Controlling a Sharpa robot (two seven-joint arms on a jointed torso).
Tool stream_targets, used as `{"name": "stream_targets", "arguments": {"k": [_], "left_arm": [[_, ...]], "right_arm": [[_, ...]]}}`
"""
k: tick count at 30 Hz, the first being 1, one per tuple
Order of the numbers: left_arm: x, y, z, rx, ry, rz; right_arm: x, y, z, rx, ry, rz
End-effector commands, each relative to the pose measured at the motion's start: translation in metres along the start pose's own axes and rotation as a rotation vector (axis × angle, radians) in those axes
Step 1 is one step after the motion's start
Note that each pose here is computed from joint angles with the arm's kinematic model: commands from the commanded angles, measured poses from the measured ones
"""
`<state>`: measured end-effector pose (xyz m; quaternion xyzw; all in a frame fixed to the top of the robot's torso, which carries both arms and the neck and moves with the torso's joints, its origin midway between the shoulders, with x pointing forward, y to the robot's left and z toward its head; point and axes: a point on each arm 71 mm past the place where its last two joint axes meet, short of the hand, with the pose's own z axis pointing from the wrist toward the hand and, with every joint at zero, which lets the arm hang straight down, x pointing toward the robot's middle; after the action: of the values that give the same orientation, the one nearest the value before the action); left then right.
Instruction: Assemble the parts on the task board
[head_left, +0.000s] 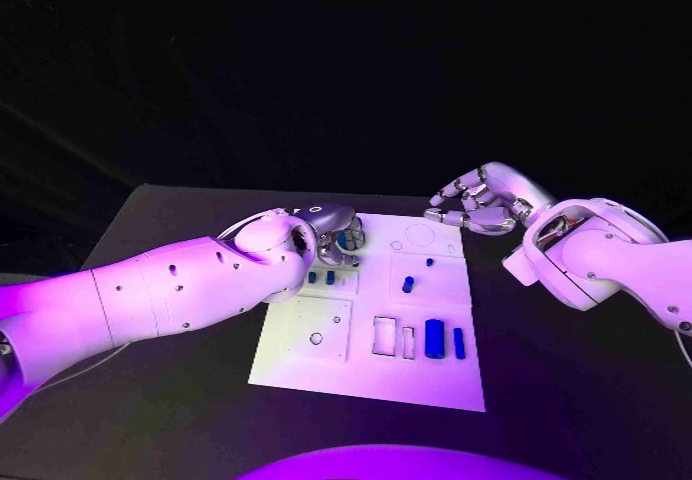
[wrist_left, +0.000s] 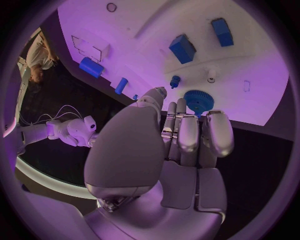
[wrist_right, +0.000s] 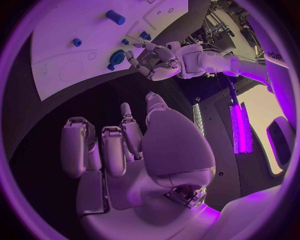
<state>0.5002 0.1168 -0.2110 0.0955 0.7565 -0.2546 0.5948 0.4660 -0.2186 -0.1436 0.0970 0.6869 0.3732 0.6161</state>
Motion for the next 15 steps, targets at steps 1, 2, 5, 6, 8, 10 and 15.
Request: {"name": "stream_targets", "arguments": {"k": [1,2,5,6,8,10,15], "left_arm": [[0.005,-0.0008,0.0024,-0.015,0.061,0.052],[0.0053,-0.0009,0.0029,-0.016,0.064,0.052],[0.0063,-0.0009,0.0045,-0.02,0.072,0.051],[0.0064,-0.0009,0.0048,-0.021,0.073,0.051],[0.0067,-0.001,0.0056,-0.022,0.074,0.049],[0.007,-0.0015,0.0065,-0.022,0.076,0.048],[0.0077,-0.0025,0.0088,-0.022,0.078,0.047]], "right_arm": [[0.0013,0.0015,0.0,-0.012,0.008,-0.003],[0.0014,0.0016,0.0,-0.012,0.008,-0.003],[0.0014,0.0016,0.0,-0.012,0.008,-0.002],[0.0014,0.0016,-0.0001,-0.012,0.008,-0.002],[0.0014,0.0017,-0.0002,-0.012,0.008,-0.002],[0.0015,0.0018,-0.0002,-0.012,0.009,-0.002],[0.0016,0.0021,-0.0003,-0.013,0.009,-0.002]]}}
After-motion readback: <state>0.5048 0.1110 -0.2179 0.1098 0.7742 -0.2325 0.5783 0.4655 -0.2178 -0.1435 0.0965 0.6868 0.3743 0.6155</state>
